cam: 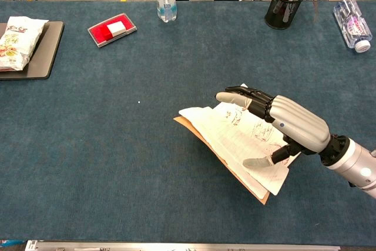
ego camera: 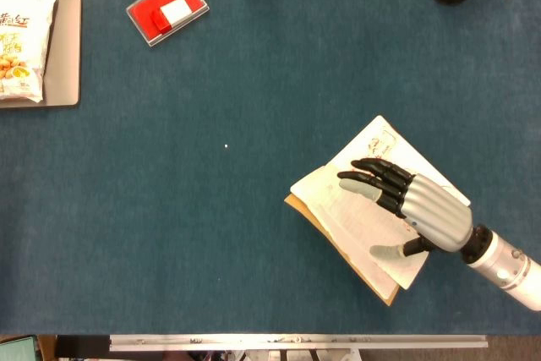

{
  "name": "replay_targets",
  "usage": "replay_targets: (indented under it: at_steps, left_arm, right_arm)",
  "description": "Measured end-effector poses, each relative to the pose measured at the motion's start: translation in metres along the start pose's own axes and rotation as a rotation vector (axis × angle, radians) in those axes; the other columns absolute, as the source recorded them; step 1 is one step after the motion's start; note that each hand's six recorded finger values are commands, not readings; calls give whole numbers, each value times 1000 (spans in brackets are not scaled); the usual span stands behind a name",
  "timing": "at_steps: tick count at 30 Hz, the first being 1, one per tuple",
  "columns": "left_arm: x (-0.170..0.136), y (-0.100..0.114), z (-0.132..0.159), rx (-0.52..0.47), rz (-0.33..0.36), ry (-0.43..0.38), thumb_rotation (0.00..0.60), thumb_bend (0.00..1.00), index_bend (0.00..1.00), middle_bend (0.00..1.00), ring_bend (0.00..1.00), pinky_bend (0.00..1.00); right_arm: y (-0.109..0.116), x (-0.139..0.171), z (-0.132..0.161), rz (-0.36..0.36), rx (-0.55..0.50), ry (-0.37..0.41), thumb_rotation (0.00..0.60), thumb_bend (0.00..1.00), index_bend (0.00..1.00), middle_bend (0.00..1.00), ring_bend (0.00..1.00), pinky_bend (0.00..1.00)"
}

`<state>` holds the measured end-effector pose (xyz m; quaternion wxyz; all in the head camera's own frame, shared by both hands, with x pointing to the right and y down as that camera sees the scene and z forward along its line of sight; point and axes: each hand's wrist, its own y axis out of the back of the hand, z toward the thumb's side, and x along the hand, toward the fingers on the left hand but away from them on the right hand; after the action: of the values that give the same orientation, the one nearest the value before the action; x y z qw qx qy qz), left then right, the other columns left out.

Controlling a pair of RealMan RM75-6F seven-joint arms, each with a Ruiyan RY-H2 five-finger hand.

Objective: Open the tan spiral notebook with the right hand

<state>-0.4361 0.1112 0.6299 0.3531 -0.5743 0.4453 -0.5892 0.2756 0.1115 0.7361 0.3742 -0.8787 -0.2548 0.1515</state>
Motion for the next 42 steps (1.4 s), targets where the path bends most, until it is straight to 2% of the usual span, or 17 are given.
replay_targets:
  at_steps: [20,30,38,42]
  left_arm:
    - [0,1,0,-3,1,-2,600,429,444,363,280,447]
    - [-1,1,0,-4,1,-2,600,429,444,363,279,447]
    - [0,1,0,-2,-1,-1,600,429,444,363,280,447]
    - [-1,1,0,-4,1,-1,600,429,444,363,280,447]
  right_arm:
    - [-17,0,-1,64,-8,-12,600,0,0,124,0,113]
    - [-6,-3,1,10,0,2,600,0,0,124,0,113]
    - [-5,-4,2,-4,-12,5,600,0,0,112,0,114]
    - [2,-7,4,-42,-27,16,600,0,0,110,0,114]
